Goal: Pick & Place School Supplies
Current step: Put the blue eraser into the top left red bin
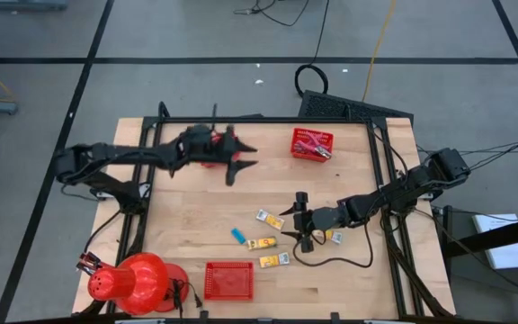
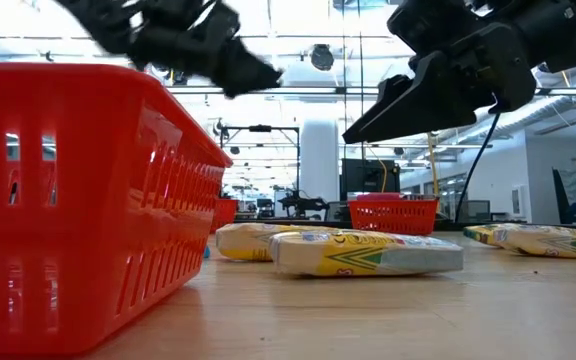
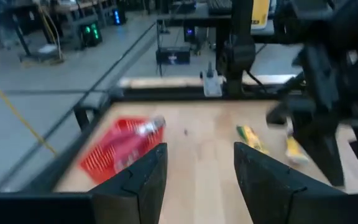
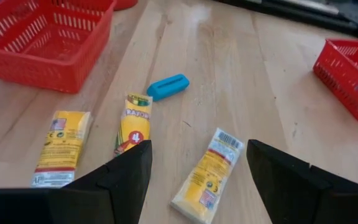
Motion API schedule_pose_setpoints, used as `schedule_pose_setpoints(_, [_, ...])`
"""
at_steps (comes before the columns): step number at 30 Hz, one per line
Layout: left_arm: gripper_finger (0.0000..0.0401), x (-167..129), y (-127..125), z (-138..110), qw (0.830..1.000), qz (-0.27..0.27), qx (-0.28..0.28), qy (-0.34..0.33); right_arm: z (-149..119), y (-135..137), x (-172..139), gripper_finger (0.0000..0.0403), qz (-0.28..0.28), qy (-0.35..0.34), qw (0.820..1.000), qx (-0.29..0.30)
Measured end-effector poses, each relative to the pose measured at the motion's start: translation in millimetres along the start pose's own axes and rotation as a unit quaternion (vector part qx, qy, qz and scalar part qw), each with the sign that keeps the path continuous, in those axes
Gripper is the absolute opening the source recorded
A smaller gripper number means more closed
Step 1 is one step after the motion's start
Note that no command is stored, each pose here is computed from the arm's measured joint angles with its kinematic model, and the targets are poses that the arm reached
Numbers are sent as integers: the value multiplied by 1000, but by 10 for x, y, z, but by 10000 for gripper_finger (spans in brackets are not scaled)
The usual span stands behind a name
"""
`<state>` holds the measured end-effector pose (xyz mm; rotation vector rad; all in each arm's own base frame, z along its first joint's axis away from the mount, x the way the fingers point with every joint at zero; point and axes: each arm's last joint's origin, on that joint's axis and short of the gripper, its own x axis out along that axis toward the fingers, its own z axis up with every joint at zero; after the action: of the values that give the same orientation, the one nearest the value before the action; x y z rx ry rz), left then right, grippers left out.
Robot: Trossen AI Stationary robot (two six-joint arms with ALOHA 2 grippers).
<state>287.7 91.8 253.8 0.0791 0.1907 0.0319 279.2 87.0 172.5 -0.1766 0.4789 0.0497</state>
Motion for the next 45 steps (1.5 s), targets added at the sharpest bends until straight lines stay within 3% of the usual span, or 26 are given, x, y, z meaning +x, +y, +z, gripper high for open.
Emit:
schedule_pose_setpoints(3, [186,-134,-120,-311,999,-4,-34,3,21,1,-1,254,0,-11,1000,-4])
schedule_pose_setpoints(7, [186,-192,-401,-544,998,-27,-43,24,47,0,-2,254,-1,-24,1000,-9])
schedule_pose_setpoints(17, [186,-212,-1073,-805,980,-133,-33,141,58,155,-47,254,25,-31,999,7])
schedule_pose_setpoints(24, [186,-291,-1239,-950,959,-160,-43,228,51,234,-73,254,36,-29,999,21])
schedule_pose_setpoints(33, [186,-292,-1392,-1041,951,-168,-28,259,47,228,-74,254,23,-27,999,21])
schedule_pose_setpoints(45, [186,131,-1601,-1042,914,-172,66,361,38,203,-65,254,18,-22,999,22])
